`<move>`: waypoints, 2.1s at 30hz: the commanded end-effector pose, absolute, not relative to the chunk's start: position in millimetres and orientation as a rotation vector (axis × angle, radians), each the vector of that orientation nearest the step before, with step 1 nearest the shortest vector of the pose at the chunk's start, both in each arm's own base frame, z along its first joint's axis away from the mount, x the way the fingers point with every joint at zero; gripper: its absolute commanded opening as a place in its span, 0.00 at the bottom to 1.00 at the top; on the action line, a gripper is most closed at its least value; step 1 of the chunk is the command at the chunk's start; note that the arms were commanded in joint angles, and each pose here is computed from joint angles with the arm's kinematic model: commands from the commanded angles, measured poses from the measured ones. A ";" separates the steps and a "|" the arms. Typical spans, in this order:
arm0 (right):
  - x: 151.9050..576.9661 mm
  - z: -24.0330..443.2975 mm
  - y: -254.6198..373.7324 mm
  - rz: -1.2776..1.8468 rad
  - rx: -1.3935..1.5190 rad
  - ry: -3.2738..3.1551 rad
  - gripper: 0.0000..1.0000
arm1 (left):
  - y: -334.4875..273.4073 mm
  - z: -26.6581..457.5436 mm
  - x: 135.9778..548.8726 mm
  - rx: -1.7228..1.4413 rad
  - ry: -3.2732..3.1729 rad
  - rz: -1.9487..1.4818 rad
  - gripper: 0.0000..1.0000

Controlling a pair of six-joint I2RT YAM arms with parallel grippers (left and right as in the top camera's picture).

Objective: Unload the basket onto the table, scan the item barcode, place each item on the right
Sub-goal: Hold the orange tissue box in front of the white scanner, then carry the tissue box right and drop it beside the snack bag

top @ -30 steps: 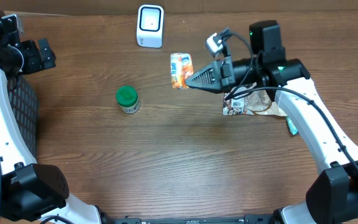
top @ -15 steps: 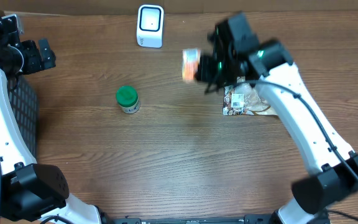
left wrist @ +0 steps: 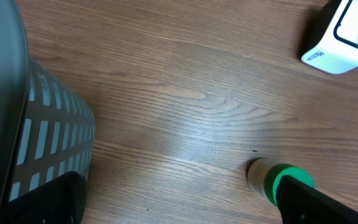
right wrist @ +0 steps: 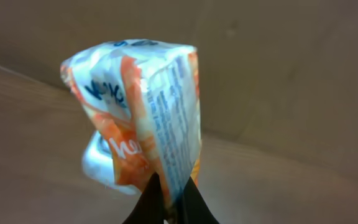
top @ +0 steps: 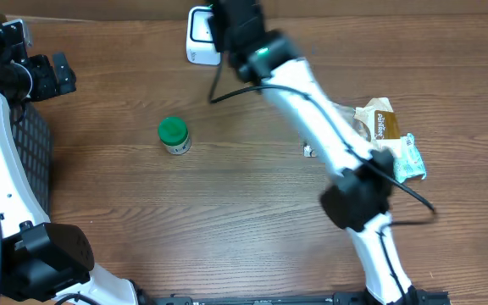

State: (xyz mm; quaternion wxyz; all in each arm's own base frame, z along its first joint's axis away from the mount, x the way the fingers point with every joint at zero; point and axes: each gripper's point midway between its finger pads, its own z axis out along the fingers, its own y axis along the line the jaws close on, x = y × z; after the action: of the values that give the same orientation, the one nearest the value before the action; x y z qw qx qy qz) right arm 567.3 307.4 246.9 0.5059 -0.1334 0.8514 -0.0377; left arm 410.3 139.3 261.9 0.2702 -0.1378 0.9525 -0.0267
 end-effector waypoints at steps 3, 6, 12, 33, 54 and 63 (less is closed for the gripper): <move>609.5 220.1 300.6 -0.475 -0.493 1.874 0.04 | 137.0 261.7 413.0 -0.327 2.570 -0.065 1.00; 624.6 204.5 309.5 -0.542 -0.652 1.798 0.04 | 137.0 261.7 413.0 -0.327 2.570 -0.065 0.99; 637.0 159.7 330.0 -0.659 -1.024 1.666 0.04 | 137.0 261.7 413.0 -0.327 2.570 -0.065 0.99; 643.3 150.9 329.2 -0.834 -1.077 1.582 0.04 | 137.0 261.7 413.0 -0.327 2.570 -0.065 1.00; 498.6 321.2 332.7 0.092 -0.681 1.999 0.04 | 137.1 261.7 413.0 -0.327 2.570 -0.065 1.00; 390.4 284.3 247.8 0.322 -0.588 2.591 0.04 | 137.0 261.7 413.0 -0.327 2.570 -0.065 0.99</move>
State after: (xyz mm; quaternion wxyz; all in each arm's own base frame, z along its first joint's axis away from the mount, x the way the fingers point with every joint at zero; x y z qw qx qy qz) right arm 401.8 257.4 316.0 0.3185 -0.2679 0.9067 0.0684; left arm 410.4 139.3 262.0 0.2705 -0.1377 0.9525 -0.0268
